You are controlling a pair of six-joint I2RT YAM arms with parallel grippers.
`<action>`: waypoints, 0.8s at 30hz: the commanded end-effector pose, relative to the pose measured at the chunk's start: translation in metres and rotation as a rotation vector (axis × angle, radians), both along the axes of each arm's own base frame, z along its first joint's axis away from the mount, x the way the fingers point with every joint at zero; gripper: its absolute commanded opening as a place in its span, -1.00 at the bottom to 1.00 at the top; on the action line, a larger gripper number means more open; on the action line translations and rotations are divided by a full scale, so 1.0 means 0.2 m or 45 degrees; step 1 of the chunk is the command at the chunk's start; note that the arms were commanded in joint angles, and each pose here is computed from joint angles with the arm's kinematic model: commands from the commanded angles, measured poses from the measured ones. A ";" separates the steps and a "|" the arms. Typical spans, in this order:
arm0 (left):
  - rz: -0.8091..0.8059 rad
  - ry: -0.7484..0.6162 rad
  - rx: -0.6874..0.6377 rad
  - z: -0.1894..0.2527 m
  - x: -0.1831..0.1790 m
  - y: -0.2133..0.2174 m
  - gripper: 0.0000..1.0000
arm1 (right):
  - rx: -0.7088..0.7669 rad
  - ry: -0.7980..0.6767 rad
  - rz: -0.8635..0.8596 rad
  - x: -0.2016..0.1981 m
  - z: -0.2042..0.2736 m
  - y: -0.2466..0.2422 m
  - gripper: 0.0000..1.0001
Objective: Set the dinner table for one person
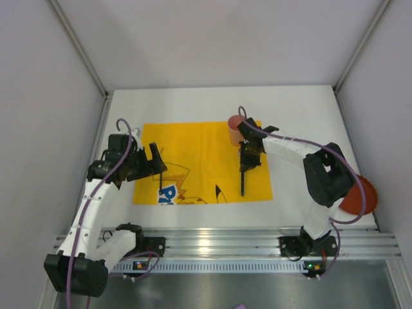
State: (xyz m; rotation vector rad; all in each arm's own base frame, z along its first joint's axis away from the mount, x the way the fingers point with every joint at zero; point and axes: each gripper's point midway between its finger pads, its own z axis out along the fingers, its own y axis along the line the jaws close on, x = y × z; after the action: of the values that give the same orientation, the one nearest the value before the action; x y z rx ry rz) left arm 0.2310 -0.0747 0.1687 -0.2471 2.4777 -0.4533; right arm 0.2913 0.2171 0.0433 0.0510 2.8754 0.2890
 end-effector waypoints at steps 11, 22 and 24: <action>0.011 -0.040 -0.005 0.01 0.03 0.00 0.98 | -0.027 -0.163 0.032 0.10 0.14 0.05 -0.36; 0.024 -0.047 -0.002 0.01 0.03 0.01 0.97 | -0.060 -0.200 0.012 0.02 0.25 -0.05 -0.20; 0.027 -0.053 0.000 0.01 0.03 0.01 0.98 | -0.061 -0.273 -0.005 0.03 0.36 -0.08 -0.19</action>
State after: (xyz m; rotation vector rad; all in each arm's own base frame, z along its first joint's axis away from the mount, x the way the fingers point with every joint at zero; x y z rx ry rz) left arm 0.2310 -0.0734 0.1659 -0.2521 2.4800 -0.4438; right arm 0.2979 0.2063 0.0726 0.0306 2.7767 0.2149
